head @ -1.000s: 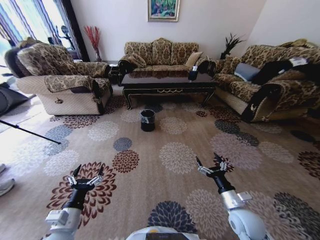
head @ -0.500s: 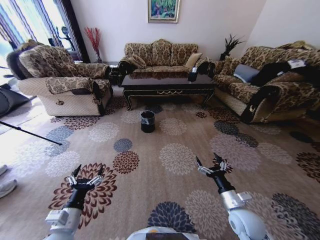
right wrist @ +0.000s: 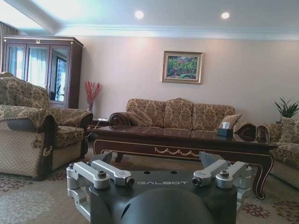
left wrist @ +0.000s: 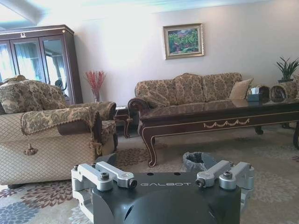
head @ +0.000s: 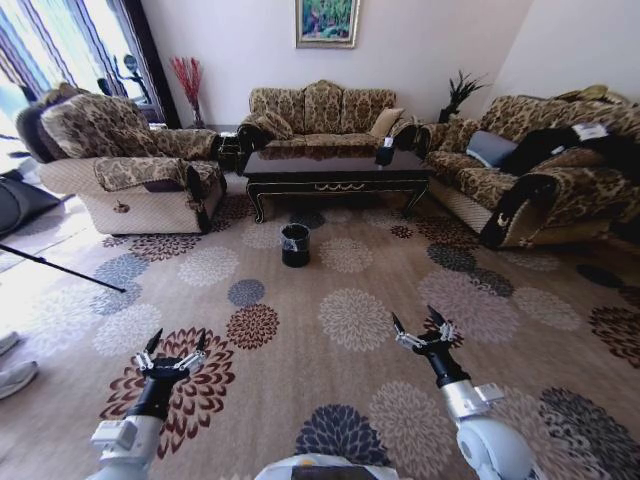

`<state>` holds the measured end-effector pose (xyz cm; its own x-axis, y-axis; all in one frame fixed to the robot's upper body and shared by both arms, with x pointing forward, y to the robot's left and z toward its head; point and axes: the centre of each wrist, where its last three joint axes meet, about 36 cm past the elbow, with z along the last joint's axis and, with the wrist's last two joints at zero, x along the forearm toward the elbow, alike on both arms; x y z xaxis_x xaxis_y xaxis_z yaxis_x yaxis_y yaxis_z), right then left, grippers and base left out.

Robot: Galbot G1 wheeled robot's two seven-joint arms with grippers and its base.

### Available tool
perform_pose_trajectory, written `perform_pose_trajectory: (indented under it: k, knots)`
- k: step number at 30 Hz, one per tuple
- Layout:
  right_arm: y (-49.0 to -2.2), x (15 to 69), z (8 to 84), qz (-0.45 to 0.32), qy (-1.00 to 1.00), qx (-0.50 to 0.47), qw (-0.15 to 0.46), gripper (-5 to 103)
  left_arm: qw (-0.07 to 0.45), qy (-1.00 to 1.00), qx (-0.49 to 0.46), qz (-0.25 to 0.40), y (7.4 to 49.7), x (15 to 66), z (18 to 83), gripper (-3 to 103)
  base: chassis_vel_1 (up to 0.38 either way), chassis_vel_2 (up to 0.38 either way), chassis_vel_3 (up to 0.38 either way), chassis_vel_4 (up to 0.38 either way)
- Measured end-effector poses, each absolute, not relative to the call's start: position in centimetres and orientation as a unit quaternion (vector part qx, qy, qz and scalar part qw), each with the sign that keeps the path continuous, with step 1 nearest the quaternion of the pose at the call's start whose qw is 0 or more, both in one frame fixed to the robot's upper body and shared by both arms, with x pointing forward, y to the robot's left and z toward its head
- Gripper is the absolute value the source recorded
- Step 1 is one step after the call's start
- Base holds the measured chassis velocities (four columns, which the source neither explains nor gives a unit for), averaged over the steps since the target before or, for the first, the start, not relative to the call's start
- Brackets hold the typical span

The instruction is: Move to the front of the table and pick up the trash from the floor, then place it into the trash bin.

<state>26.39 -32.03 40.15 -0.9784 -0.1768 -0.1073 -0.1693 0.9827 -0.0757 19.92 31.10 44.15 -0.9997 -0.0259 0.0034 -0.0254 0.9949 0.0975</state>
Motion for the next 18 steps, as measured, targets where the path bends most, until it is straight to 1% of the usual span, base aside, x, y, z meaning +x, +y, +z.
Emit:
perform_pose_trajectory:
  k: [18]
  knots:
    - [-32.03,26.39,40.15,-0.033,0.994,-0.087,0.057,100,0.002,-0.999,0.013,-0.049,31.1,19.92,44.15,100,0.0,0.0,0.0,0.0]
